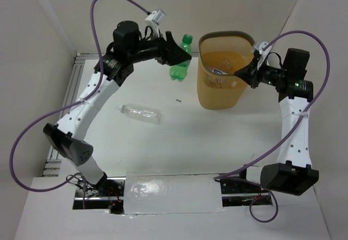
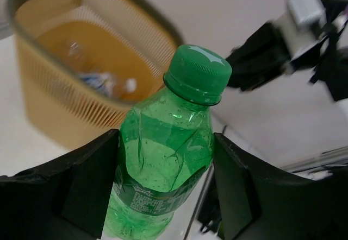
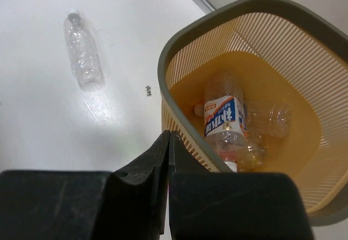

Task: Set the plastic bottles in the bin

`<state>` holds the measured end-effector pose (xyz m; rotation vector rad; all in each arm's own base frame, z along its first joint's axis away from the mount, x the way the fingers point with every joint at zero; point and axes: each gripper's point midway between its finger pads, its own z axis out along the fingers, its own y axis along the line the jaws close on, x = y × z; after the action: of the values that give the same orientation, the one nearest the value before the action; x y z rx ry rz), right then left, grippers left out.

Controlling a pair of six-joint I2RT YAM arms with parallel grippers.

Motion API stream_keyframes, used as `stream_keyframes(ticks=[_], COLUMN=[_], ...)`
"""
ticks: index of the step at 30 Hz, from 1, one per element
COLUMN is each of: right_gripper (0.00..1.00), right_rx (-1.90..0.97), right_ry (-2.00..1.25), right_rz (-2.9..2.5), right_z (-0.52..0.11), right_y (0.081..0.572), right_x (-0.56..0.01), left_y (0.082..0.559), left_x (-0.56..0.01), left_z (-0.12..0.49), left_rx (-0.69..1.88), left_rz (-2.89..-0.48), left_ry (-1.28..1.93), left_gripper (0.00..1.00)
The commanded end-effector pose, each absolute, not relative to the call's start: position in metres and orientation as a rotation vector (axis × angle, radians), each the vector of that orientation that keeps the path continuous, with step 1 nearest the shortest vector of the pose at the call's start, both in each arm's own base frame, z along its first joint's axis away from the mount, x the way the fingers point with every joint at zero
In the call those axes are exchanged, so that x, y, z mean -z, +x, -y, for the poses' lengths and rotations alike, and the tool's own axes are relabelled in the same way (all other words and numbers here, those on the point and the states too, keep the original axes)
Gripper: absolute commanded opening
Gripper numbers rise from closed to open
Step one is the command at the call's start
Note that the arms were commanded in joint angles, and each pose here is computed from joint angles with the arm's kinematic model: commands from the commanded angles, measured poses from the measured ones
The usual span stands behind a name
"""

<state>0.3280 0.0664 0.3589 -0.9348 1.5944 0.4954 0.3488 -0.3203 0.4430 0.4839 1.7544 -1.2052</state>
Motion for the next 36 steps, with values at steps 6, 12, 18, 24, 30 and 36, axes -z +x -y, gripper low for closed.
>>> stream_keyframes(ticks=[6, 12, 18, 24, 30, 36], right_gripper=[0.09, 0.11, 0.13, 0.42, 0.68, 0.72], right_rx=[-0.464, -0.465, -0.458, -0.463, -0.521, -0.56], right_ry=[-0.913, -0.909, -0.924, -0.922, -0.929, -0.975], right_rz=[-1.586, -1.606, -1.604, -1.61, -1.607, -1.603], right_z=[-0.072, -0.074, -0.078, -0.079, -0.085, -0.095], right_y=[0.304, 0.287, 0.271, 0.264, 0.26, 0.263], right_x=[-0.362, -0.35, -0.346, -0.341, -0.339, -0.335], left_y=[0.372, 0.402, 0.435, 0.464, 0.466, 0.464], left_x=[-0.52, -0.527, -0.505, -0.466, -0.458, -0.472], left_z=[0.379, 0.4, 0.42, 0.434, 0.44, 0.44], left_rx=[1.519, 1.624, 1.644, 1.51, 1.431, 1.421], left_rz=[-1.361, -1.256, -1.275, -1.401, -1.433, -1.416], left_ry=[0.457, 0.314, 0.178, 0.114, 0.122, 0.148], left_gripper=[0.09, 0.15, 0.21, 0.46, 0.87, 1.0])
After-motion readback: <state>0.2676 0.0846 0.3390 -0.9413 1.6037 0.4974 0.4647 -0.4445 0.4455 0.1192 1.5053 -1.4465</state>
